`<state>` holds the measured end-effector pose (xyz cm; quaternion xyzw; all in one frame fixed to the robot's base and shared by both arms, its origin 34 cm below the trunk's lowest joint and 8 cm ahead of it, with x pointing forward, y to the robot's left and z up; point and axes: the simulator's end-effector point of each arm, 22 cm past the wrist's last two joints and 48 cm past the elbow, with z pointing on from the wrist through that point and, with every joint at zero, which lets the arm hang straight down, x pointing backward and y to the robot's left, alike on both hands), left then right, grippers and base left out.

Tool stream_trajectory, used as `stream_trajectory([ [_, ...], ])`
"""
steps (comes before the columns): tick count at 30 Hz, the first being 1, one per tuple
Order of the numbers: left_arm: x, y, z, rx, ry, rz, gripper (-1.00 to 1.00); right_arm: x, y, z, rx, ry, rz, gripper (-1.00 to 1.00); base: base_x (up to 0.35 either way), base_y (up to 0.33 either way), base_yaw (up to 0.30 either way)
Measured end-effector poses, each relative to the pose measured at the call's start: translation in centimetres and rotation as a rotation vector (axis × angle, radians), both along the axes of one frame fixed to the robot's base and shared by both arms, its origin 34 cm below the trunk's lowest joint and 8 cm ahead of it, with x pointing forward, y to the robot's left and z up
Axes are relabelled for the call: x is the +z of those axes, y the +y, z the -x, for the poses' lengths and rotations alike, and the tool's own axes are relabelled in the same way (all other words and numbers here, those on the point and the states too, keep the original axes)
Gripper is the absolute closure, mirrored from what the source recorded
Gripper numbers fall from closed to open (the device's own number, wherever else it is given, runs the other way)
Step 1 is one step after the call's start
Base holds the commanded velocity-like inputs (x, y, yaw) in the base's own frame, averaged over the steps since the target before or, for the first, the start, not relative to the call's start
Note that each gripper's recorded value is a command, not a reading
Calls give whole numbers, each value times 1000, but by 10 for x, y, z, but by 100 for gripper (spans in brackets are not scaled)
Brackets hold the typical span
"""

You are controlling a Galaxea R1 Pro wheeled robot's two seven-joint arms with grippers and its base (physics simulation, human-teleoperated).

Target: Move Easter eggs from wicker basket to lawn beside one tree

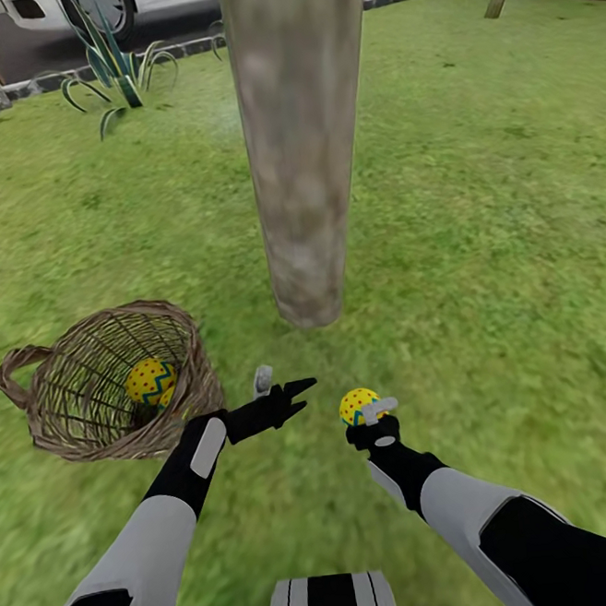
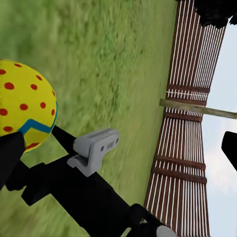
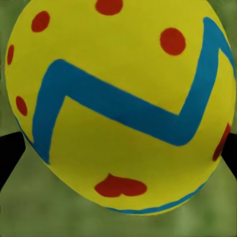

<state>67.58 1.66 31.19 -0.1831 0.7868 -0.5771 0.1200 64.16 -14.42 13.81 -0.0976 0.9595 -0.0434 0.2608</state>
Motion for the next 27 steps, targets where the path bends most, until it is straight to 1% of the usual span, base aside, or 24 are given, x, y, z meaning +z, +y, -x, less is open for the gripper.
stream_trajectory([
  [4,-10,0,3,0,16,0,-100,-7,2,2,1,-2,-4,100,0,0,0],
  [5,-13,1,4,0,20,-1,-100,-7,3,0,0,-18,-10,100,0,0,0],
  [6,-13,1,4,1,21,0,-100,-5,3,-4,-3,-39,-15,100,0,0,0],
  [12,-13,1,4,2,22,0,-100,-3,4,-7,-4,-49,-20,100,0,0,0],
  [13,-13,1,4,2,22,0,-100,-3,4,-7,-4,-49,-19,-100,0,0,0],
  [22,-13,1,4,2,22,0,-100,-3,3,-7,-9,-51,-16,-100,0,0,0],
  [27,0,0,0,0,1,2,-100,10,3,-15,-10,-73,-18,-100,0,0,0],
])
